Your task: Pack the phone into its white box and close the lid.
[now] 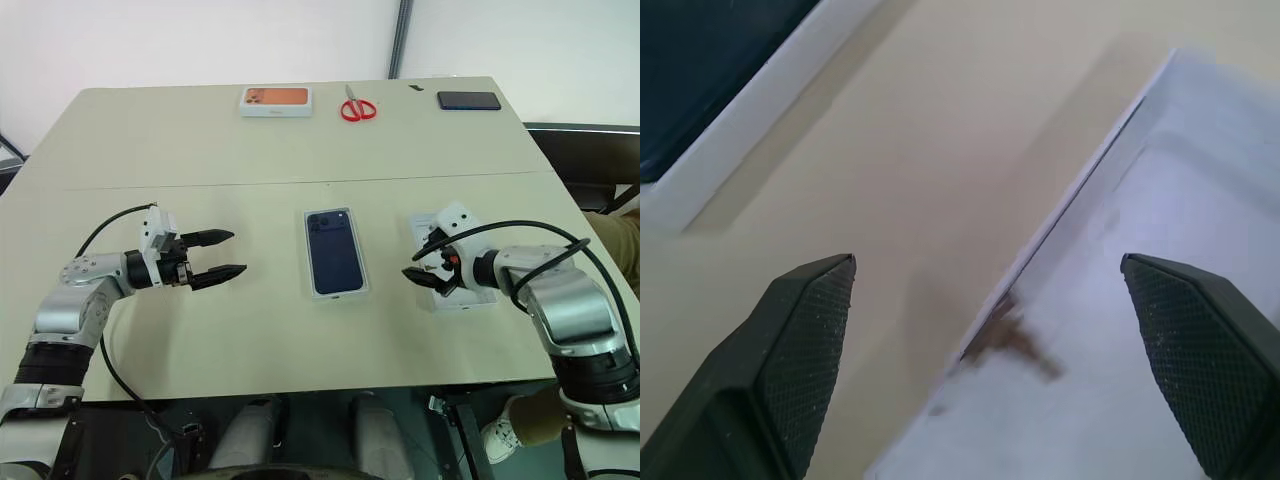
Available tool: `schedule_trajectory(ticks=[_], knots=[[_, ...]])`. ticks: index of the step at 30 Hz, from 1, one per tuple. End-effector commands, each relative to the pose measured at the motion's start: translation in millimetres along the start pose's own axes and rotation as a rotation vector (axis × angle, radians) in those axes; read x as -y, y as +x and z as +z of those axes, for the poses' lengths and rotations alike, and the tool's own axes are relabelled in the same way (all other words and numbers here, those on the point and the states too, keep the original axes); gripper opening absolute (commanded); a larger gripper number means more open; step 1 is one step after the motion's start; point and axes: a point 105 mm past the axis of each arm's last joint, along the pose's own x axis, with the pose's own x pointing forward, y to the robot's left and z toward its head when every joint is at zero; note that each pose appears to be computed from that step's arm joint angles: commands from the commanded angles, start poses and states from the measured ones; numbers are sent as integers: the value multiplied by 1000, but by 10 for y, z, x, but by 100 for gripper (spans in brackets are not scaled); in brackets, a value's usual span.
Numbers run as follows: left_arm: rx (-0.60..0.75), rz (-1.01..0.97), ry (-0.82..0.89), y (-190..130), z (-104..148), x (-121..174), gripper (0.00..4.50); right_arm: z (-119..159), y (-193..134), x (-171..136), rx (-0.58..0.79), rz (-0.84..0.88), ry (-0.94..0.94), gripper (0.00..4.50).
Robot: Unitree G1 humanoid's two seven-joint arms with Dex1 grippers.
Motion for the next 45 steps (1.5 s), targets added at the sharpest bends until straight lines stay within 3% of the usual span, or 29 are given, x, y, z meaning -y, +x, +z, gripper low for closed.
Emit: schedule_trajectory(ticks=[1, 9, 18, 33, 45], knots=[[33, -39, 55, -63, 80, 75, 450, 35, -96, -129, 0, -53, -32, 444], [38, -104, 59, -19, 37, 267, 450, 83, -131, -46, -30, -175, 72, 444], [45, -102, 56, 22, 19, 312, 450, 39, -48, -101, -80, -166, 215, 444], [61, -69, 40, 99, -11, 349, 450, 90, 125, 86, -107, -196, 369, 444], [71, -52, 28, 128, -47, 416, 450, 146, 68, 30, -128, -232, 299, 444]])
